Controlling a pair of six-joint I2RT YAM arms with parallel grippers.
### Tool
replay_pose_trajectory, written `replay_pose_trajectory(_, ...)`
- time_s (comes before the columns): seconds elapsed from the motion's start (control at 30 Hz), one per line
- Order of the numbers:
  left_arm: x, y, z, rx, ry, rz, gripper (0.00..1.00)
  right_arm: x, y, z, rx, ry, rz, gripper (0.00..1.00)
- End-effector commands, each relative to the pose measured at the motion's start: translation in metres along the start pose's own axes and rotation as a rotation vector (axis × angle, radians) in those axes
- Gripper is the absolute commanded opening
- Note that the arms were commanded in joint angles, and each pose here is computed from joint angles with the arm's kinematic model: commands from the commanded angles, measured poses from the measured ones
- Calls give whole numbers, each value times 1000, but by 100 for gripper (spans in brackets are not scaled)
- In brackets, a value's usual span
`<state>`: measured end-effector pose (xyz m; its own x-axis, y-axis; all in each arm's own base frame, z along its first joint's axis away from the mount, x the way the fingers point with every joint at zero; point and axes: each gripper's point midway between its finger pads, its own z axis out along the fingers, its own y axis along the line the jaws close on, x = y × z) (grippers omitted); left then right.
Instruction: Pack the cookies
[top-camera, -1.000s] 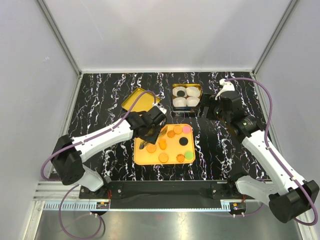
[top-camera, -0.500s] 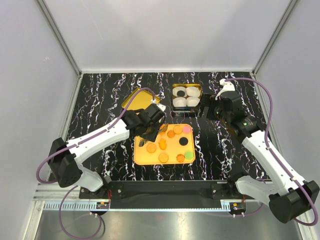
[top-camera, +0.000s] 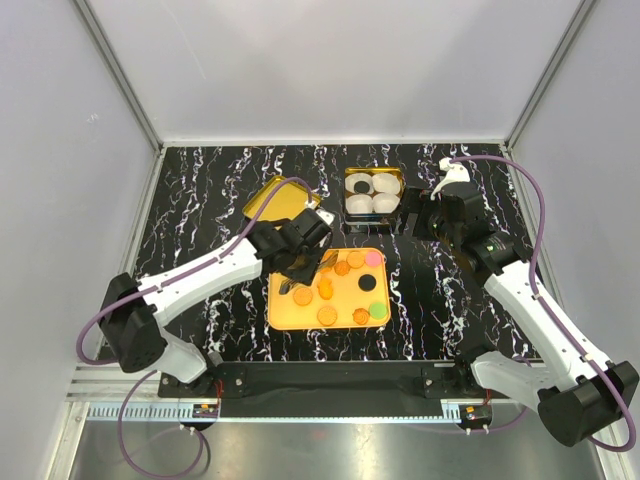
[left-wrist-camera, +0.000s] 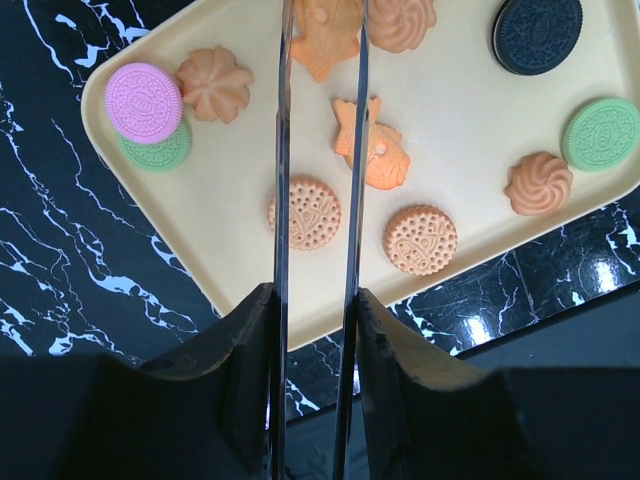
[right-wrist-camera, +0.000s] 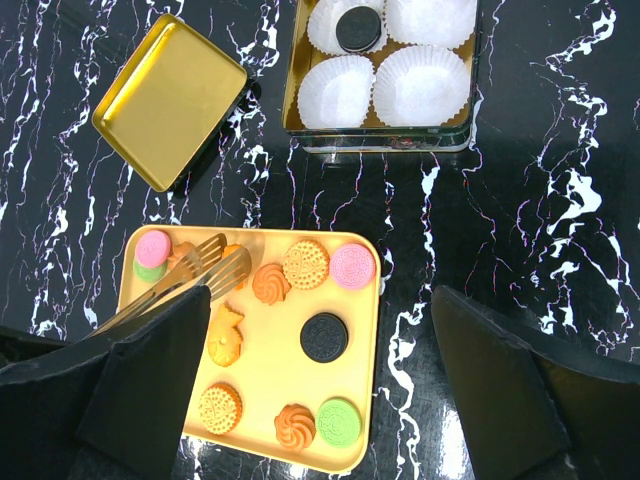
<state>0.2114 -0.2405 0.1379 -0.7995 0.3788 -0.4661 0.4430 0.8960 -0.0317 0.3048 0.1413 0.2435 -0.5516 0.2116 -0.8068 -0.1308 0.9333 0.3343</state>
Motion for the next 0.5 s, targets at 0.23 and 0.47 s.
replay_pose_trajectory(0.23,-4,-4,13,15,-5,20,38,-9,0,-2,7,-39,-10,100)
replay_pose_trajectory(0.47,-3,-2,16,3,2,23,39,-8,-1,-1,8,-40,-12,100)
